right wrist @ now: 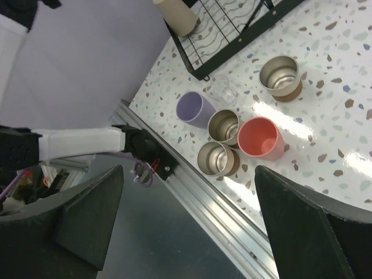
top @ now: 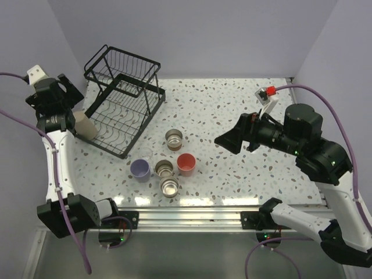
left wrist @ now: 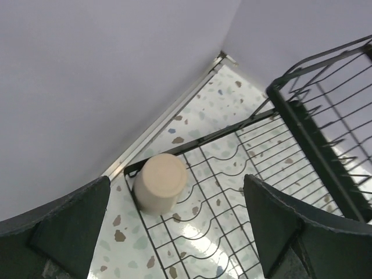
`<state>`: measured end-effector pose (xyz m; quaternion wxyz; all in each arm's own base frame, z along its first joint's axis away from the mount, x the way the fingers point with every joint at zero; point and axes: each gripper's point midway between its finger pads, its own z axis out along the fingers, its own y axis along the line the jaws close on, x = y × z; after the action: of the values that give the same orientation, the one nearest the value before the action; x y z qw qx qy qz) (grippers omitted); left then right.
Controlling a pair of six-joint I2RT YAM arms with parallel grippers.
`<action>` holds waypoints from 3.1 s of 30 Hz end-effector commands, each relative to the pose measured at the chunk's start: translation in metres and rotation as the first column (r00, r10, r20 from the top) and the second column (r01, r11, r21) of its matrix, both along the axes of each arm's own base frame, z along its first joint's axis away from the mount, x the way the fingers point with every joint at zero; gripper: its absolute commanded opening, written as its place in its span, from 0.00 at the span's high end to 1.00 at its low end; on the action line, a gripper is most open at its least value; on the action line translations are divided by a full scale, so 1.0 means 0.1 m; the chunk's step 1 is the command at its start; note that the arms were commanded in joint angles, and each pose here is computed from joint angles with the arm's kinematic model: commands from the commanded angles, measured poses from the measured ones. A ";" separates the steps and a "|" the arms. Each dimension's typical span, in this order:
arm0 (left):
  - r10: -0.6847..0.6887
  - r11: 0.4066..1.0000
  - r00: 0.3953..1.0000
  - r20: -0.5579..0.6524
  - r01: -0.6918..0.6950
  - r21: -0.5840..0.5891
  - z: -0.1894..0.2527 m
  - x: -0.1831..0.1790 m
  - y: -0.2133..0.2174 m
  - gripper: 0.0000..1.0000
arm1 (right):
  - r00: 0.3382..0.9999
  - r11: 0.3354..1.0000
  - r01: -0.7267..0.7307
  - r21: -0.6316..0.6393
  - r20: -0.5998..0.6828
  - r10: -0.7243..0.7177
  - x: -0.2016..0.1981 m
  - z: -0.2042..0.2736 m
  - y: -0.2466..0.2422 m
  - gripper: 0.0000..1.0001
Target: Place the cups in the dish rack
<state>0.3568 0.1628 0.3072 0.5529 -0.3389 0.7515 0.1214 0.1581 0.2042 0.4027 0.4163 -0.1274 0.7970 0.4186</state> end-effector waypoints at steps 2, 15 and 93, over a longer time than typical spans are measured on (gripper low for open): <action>-0.107 0.994 0.990 0.095 0.103 0.045 0.57 -0.10 -0.25 0.01 | 0.994 0.996 0.080 -0.040 -0.078 -0.082 0.09 -0.10 -0.06 0.02; -0.470 0.808 0.661 0.586 0.590 -0.017 1.39 -0.21 -1.50 0.00 | 0.949 0.932 0.187 -0.310 -0.189 -0.254 0.13 -0.78 -0.42 0.02; -0.945 0.322 0.305 -0.116 0.813 -0.485 -0.62 -1.13 -3.79 0.01 | 0.971 0.975 0.198 -0.100 -0.114 -0.209 0.27 -0.46 0.08 1.00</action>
<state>0.2518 -0.2013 0.2333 0.3056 0.0473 0.9090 -0.2795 0.1922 0.2120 0.3248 0.3674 -0.0579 0.8826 0.2875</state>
